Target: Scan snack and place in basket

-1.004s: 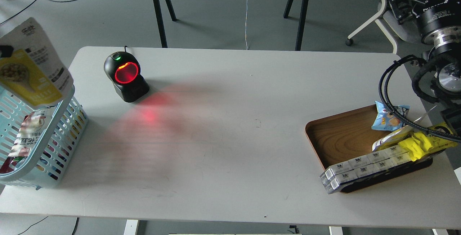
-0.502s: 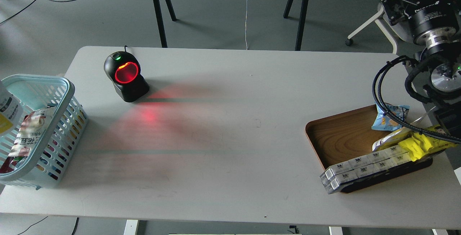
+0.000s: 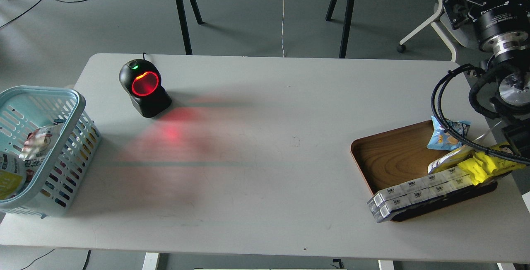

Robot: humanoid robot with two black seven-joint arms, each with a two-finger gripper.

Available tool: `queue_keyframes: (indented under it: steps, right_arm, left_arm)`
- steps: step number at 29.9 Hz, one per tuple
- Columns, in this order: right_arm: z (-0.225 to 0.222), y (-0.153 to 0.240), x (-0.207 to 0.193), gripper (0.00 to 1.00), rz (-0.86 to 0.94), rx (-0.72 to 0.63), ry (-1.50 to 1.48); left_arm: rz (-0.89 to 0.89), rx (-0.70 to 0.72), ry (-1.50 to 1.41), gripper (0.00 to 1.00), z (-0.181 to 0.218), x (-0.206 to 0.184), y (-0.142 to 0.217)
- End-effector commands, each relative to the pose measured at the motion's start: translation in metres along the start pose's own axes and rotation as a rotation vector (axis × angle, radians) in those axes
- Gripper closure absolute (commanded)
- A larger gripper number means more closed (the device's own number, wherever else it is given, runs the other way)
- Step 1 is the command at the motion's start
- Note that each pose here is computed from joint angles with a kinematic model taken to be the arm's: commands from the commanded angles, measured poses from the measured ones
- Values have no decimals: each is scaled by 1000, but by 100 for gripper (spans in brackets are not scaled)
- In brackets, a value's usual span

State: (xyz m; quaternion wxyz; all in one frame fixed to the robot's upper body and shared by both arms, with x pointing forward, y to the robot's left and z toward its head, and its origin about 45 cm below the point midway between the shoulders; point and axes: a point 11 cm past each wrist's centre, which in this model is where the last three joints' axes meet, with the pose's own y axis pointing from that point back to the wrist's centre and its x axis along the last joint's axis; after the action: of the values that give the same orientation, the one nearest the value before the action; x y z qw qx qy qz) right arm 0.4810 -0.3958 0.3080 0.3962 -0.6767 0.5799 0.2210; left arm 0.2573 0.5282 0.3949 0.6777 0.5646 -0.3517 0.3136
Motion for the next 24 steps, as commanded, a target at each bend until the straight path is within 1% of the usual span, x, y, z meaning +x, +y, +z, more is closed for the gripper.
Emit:
queue_keyframes:
  steps: [1, 5, 10, 13, 16, 20, 24]
  right_arm:
    - [-2, -1, 0, 1, -1, 2, 6]
    - [-8, 0, 2, 1, 5, 16, 15]
    - [-21, -4, -2, 1, -4, 40, 31]
    - [-29, -8, -7, 1, -15, 53, 39]
    - [-33, -14, -15, 1, -34, 61, 39]
    - [-37, -18, -22, 1, -47, 62, 40]
    - [-42, -20, -25, 1, -53, 70, 46]
  left_arm:
    - [52, -54, 84, 0, 9, 8, -9]
    - [156, -144, 222, 0, 22, 31, -20]
    - [296, -300, 517, 0, 36, 61, -36]
    - [343, -421, 654, 0, 50, 81, -52]
    - [412, -556, 799, 0, 59, 109, -68]
    - [484, -740, 1028, 0, 56, 138, -89]
    - [662, -838, 1225, 0, 36, 160, -106]
